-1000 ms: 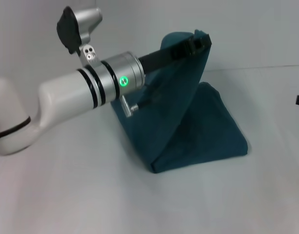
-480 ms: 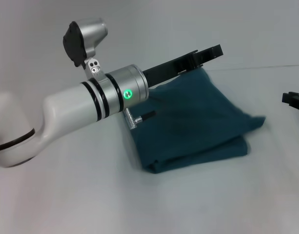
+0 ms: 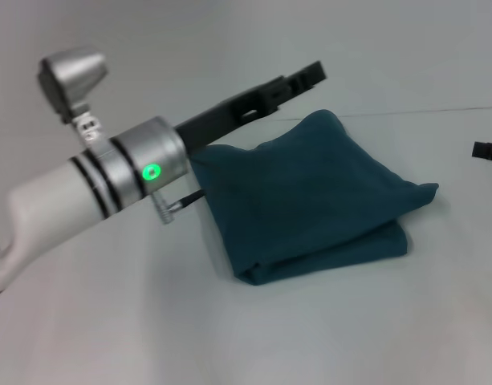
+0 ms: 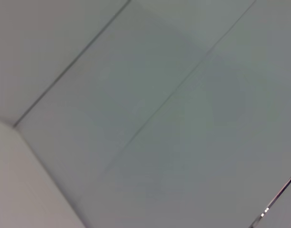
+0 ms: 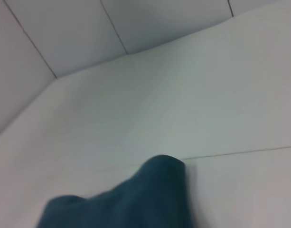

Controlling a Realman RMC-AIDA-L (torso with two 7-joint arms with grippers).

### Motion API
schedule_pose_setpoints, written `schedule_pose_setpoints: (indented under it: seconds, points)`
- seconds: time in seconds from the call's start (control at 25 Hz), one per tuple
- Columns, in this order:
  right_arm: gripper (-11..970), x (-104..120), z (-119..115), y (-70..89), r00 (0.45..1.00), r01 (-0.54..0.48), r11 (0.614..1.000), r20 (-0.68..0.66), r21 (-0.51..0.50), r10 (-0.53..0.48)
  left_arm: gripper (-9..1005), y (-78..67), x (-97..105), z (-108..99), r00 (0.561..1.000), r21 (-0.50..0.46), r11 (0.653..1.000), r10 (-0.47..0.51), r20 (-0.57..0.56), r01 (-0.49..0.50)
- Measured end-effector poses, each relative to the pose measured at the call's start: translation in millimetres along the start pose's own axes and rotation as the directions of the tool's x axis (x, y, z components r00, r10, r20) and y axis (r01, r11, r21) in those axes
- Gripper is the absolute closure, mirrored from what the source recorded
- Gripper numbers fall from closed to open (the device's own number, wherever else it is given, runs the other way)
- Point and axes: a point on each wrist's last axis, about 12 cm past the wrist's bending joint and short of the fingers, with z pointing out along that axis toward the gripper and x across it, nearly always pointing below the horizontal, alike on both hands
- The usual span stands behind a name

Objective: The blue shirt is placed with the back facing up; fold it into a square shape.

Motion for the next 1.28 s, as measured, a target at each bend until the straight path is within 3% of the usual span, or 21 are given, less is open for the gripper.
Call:
schedule_pose_setpoints:
  seconds: [0.04,0.28,0.48,0.68,0.88,1.28]
  points:
    - [700,-2.7,-0.8,0.4,1.000,-0.024,1.000,-0.002,-0.008,0.024,256,2.0,-0.5,-6.9,1.000,0.006,1.000,0.012,0.014,-0.012]
    - [624,-11.8,0.3,0.3,0.975,-0.208,0.978,-0.085,-0.017,0.206,48,10.3,-0.2,-36.3,0.994,0.013,0.994,0.106,0.015,-0.106]
    - [484,-6.8,11.6,0.4,0.944,-0.286,0.958,-0.169,0.014,0.285,33,17.1,4.3,-57.9,0.975,0.002,0.976,0.217,-0.044,-0.217]
    - [490,-3.4,25.8,4.6,0.931,-0.310,0.950,-0.195,0.030,0.310,33,24.2,9.0,-77.3,0.937,0.007,0.946,0.321,-0.135,-0.323]
    - [492,0.9,42.0,7.7,0.922,-0.333,0.942,-0.191,0.051,0.337,34,30.5,13.4,-89.6,0.921,-0.007,0.938,0.340,-0.192,-0.348]
    - [494,6.7,59.4,12.6,0.926,-0.324,0.942,-0.175,0.091,0.335,34,33.6,14.5,-94.3,0.924,-0.030,0.938,0.333,-0.190,-0.344]
